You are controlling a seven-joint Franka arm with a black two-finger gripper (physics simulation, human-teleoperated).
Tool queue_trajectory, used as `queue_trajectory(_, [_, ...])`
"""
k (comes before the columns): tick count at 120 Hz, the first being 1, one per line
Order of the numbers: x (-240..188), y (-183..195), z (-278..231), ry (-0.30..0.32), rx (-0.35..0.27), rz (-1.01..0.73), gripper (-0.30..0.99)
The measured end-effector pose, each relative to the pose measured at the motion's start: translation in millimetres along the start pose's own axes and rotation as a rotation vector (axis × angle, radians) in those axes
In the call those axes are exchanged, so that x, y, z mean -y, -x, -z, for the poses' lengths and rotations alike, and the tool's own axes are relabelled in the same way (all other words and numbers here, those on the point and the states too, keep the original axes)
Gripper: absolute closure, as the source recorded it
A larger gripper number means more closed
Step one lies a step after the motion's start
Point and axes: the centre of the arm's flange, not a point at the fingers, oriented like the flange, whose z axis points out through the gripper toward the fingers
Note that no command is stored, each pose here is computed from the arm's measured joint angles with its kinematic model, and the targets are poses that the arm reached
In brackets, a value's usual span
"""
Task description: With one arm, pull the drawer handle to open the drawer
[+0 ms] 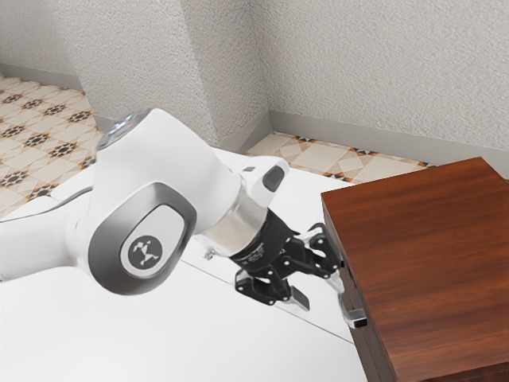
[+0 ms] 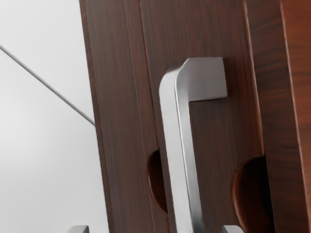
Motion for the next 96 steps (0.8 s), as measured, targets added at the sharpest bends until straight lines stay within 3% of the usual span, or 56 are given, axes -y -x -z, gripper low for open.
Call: queue_trajectory(96, [9.3, -7.4, -3.9, 0.004, 0.031, 0.131, 0.53])
